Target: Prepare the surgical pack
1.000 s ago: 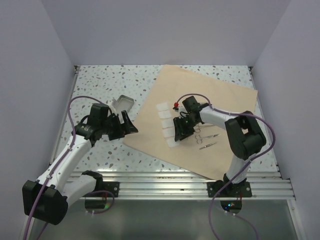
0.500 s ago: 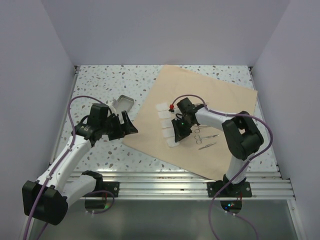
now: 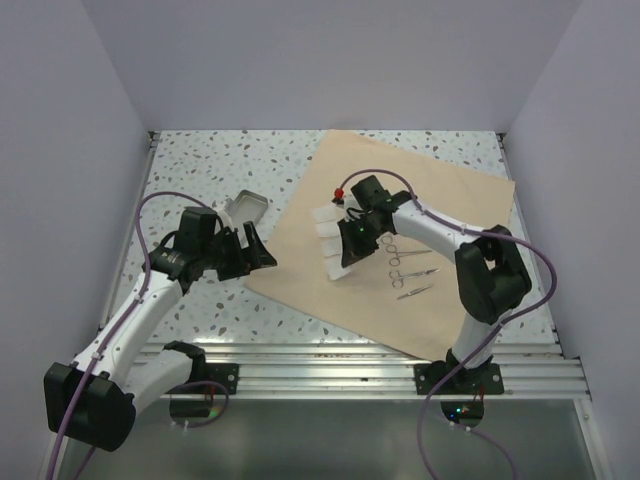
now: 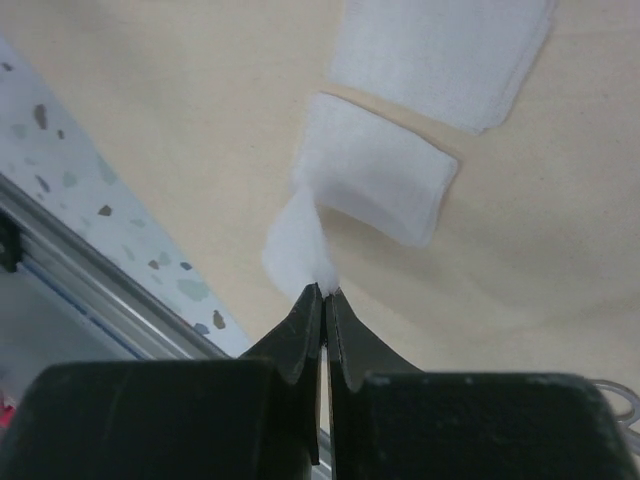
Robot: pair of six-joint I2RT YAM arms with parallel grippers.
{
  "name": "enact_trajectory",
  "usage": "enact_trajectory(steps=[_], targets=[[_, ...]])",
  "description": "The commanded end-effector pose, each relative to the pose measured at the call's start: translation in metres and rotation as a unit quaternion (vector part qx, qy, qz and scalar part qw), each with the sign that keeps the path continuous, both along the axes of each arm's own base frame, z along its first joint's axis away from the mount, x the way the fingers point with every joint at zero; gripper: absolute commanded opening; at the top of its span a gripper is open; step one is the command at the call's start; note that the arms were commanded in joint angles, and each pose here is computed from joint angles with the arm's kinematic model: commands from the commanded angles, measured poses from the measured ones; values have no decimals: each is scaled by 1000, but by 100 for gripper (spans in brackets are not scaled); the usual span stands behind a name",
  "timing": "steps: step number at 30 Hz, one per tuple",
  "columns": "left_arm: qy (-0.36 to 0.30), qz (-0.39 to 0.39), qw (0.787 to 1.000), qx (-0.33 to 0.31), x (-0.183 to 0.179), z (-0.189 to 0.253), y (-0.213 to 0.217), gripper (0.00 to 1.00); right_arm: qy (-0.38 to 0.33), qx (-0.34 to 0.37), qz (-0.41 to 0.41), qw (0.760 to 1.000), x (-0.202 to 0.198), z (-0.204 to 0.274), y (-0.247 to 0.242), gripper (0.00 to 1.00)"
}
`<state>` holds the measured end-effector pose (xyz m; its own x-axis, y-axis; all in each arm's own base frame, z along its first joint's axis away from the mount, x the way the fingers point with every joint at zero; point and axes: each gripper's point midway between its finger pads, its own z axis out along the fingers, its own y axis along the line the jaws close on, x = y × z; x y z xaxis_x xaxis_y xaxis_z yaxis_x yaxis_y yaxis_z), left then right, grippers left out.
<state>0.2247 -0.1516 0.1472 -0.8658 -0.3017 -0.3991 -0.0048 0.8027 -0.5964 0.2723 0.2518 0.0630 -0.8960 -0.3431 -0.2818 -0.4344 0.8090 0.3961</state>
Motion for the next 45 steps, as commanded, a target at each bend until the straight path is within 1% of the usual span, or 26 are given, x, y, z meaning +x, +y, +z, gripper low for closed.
enact_trajectory(steps=[1, 5, 12, 17, 22, 30, 38, 45], targets=[[-20, -4, 1000, -15, 3, 12, -3, 88, -19, 88, 16, 996, 3, 61, 29, 0], [-19, -3, 1000, -15, 2, 12, -2, 87, -31, 97, 10, 995, 17, 69, 37, 0], [-20, -3, 1000, -8, 1, 13, 0, 87, -15, 98, 4, 995, 39, 46, 53, 0], [-24, -3, 1000, 1, -1, 15, 3, 88, -4, 96, 23, 995, 37, 33, 50, 0], [-18, -6, 1000, 7, -1, 11, 4, 88, 1, 87, 18, 996, 37, 21, 36, 0], [-15, -14, 1000, 12, 3, 8, 3, 88, 28, 83, 15, 996, 33, 5, 22, 0], [-15, -20, 1000, 18, 7, 8, 3, 88, 43, 104, 22, 993, 28, -1, 27, 0], [-13, -21, 999, 21, 8, 7, 3, 88, 48, 91, 21, 995, 27, -11, 23, 0]])
